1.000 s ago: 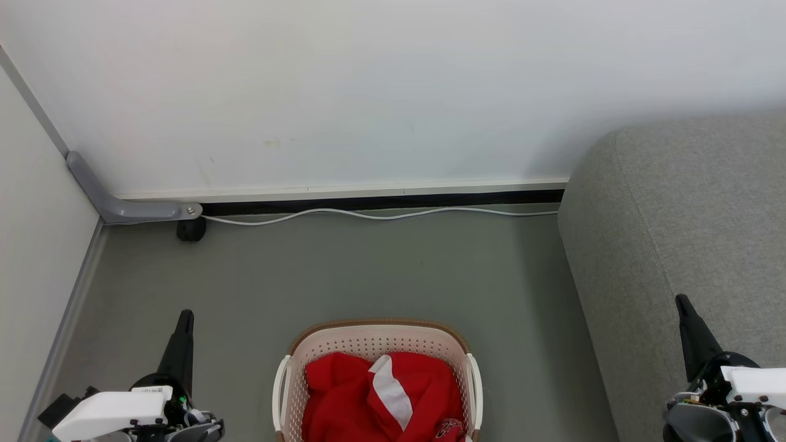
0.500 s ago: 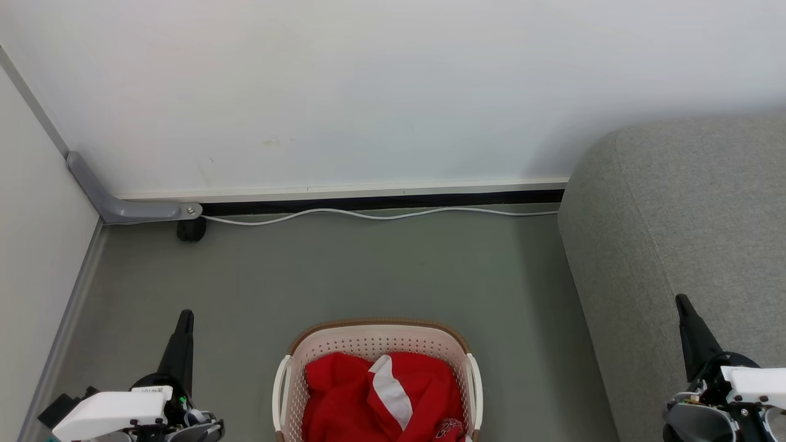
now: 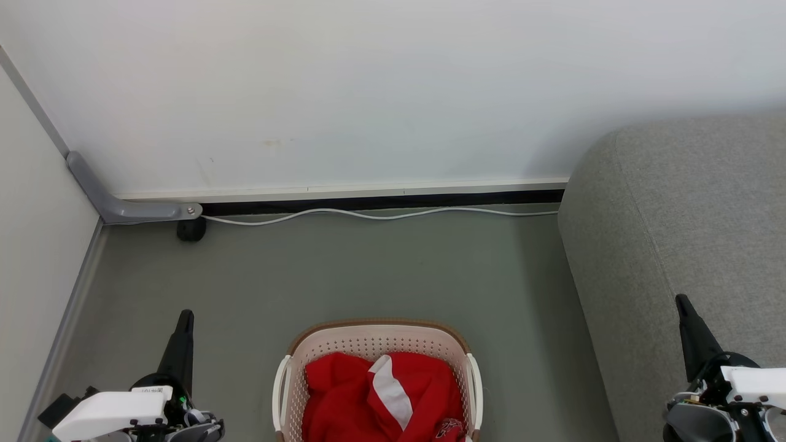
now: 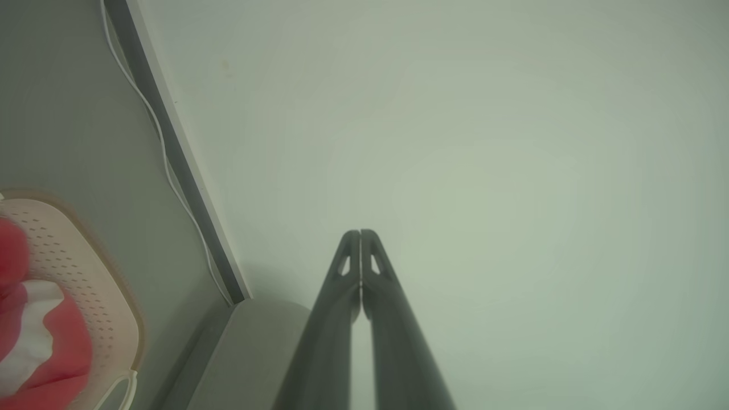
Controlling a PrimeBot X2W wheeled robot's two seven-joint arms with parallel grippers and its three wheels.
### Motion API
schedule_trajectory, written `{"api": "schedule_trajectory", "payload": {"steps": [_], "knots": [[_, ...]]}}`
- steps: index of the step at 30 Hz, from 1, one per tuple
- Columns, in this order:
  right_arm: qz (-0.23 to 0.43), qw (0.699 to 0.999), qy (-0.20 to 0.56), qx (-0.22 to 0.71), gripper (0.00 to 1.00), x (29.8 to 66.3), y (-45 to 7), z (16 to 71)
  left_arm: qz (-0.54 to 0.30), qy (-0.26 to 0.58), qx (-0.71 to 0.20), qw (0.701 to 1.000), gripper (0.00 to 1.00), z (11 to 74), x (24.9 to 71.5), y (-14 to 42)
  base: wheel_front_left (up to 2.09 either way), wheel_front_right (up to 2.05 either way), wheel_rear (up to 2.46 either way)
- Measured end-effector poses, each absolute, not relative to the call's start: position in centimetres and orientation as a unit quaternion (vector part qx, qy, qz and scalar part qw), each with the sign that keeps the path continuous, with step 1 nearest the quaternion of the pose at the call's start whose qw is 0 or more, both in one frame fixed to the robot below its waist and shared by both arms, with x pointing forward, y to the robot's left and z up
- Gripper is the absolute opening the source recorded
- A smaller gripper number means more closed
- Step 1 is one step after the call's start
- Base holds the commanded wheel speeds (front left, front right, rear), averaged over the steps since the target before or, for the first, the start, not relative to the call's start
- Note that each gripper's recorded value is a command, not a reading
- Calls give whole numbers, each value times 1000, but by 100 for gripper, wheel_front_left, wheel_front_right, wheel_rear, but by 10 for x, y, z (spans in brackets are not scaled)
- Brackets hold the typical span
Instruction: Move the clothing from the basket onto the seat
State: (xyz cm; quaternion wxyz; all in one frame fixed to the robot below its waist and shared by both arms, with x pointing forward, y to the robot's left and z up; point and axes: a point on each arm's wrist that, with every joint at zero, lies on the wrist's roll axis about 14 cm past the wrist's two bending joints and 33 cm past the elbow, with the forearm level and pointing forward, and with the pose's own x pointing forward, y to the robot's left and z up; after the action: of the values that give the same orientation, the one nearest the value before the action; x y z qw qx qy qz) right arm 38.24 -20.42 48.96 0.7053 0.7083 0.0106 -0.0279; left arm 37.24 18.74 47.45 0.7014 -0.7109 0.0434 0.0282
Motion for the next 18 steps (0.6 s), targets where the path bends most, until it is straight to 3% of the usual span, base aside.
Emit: {"api": "schedule_trajectory", "payload": {"steps": [18], "knots": [[-28, 705, 11, 708, 0, 382, -204, 490, 28, 43, -711, 701, 0, 474, 372, 187, 0, 0, 0]]}}
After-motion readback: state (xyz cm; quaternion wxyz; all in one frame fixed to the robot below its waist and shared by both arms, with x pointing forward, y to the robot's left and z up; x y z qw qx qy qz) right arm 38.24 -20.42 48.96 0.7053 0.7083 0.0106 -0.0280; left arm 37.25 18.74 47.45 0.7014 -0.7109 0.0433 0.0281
